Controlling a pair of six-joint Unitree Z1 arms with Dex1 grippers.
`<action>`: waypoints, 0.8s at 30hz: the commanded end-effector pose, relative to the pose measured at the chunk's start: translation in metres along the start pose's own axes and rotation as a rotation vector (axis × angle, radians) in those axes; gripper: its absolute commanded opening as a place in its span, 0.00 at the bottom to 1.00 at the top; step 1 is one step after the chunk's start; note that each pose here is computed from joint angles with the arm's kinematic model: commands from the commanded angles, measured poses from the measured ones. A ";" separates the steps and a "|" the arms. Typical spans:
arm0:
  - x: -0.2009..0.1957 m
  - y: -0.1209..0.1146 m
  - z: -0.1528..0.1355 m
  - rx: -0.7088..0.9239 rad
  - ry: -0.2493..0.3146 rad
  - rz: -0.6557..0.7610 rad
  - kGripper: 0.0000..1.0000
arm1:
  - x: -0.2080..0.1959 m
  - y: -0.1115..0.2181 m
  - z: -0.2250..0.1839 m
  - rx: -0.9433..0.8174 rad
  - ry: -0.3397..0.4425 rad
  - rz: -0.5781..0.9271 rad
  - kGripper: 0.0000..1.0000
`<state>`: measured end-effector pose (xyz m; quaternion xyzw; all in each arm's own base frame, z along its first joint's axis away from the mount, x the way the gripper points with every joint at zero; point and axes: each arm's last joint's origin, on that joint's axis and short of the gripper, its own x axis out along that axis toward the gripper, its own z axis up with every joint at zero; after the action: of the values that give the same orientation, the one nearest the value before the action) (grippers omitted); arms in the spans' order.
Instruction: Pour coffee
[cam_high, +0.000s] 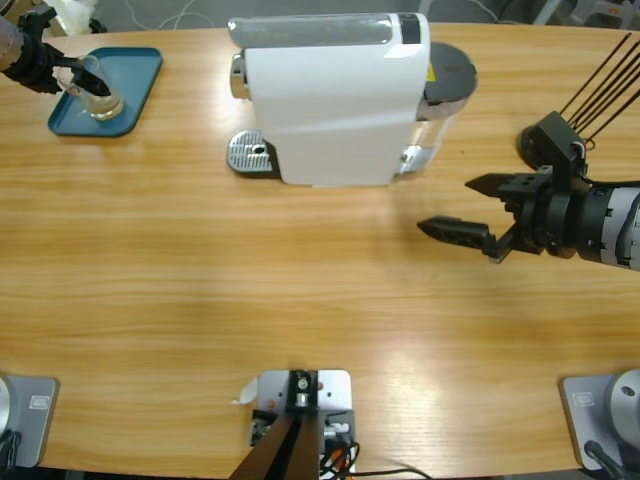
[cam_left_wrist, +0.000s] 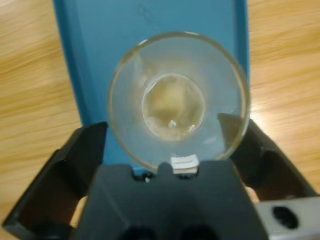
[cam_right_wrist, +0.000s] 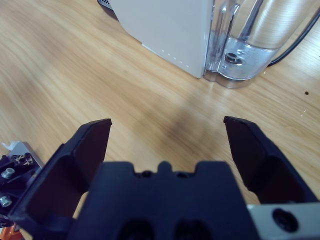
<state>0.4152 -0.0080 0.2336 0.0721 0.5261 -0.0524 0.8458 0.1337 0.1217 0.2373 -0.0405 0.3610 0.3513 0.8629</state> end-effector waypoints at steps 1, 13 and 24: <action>-0.044 -0.003 -0.006 -0.031 -0.042 0.049 1.00 | 0.003 -0.003 -0.003 0.000 0.015 0.001 1.00; -0.196 -0.072 -0.055 0.100 -0.304 -0.059 1.00 | 0.002 -0.003 -0.003 -0.017 0.016 -0.004 1.00; -0.168 -0.152 -0.180 0.298 -0.243 -0.419 0.99 | 0.003 -0.005 -0.004 -0.025 0.036 -0.040 0.93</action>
<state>0.1857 -0.1150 0.3361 0.0933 0.4036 -0.2595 0.8724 0.1341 0.1209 0.2369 -0.0558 0.3568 0.3485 0.8649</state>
